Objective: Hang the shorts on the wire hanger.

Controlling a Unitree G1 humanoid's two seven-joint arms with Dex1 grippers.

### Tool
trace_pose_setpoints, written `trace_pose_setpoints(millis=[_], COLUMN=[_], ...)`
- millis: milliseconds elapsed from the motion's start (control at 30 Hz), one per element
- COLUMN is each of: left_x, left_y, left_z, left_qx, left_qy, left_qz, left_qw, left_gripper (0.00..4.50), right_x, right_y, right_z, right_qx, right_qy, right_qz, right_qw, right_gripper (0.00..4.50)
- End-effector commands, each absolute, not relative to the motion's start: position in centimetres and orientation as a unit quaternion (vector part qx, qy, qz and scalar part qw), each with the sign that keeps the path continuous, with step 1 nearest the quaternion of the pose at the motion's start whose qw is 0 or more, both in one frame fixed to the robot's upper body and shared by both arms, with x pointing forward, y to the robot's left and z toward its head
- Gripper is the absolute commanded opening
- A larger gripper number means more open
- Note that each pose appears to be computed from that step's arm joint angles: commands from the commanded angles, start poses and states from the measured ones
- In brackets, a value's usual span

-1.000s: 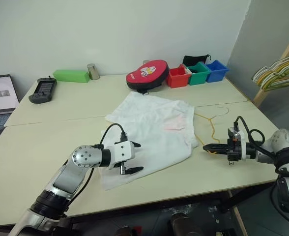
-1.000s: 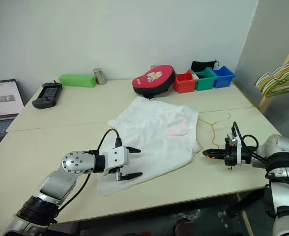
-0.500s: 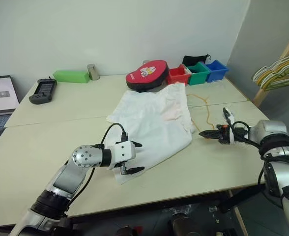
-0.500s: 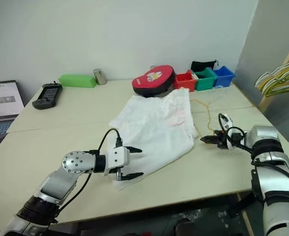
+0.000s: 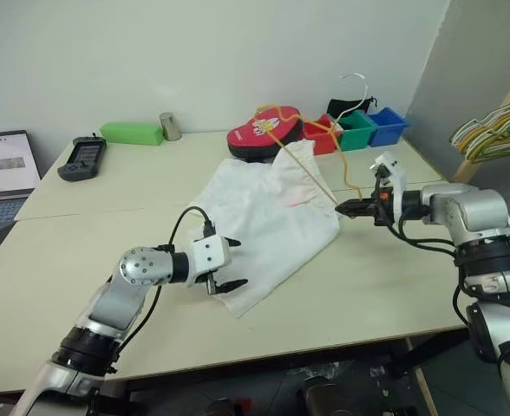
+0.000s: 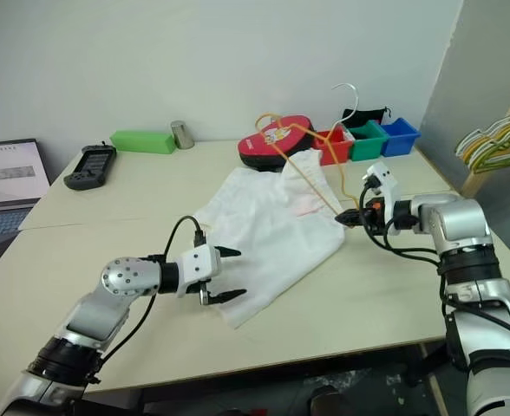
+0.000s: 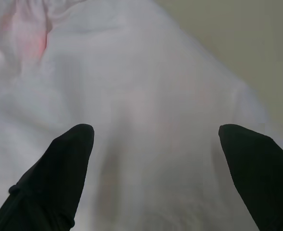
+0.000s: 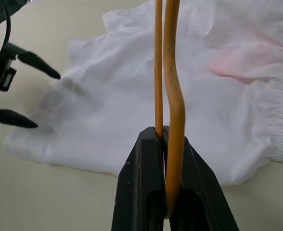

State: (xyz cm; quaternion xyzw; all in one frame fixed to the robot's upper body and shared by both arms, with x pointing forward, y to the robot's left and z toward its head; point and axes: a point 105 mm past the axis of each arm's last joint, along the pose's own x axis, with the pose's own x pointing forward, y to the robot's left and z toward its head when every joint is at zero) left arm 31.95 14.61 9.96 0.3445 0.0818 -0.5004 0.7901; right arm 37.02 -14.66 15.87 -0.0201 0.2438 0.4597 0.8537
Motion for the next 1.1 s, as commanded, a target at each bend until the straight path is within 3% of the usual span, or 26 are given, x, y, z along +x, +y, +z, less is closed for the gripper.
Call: trace_pose_setpoints(millis=[33,367,500,700,867,967,1100], left_x=[32.2,31.5,30.8,31.0,30.4,29.0,28.2], left_y=[14.4,13.4,12.2,13.0,12.0,11.4,11.3], left_z=[11.1,9.6,9.2,9.2,8.5,7.3,7.7], left_qx=[0.353,0.36,0.348,0.356,0.338,0.339,0.277], left_qy=[0.056,0.066,0.069,0.081,0.103,0.132,0.166], left_qz=[-0.501,-0.509,-0.529,-0.528,-0.553,-0.585,-0.597], left_qw=[0.788,0.779,0.771,0.766,0.754,0.725,0.734], left_gripper=[4.45,4.45,4.45,4.45,4.45,4.45,4.45], right_x=[37.7,39.1,37.3,35.6,35.5,36.1,36.0], right_y=[-16.5,-25.0,-25.0,-27.7,-29.2,-28.5,-27.4], right_z=[16.2,13.8,12.8,11.0,8.6,8.8,9.2], right_qx=[-0.029,-0.004,0.07,0.06,0.027,0.042,0.062], right_qy=[0.227,0.264,0.312,0.376,0.406,0.397,0.394], right_qz=[0.419,0.245,0.271,0.233,0.2,0.203,0.223], right_qw=[0.879,0.933,0.908,0.895,0.891,0.894,0.89], right_gripper=[0.0,0.0,0.0,0.0,0.0,0.0,0.0])
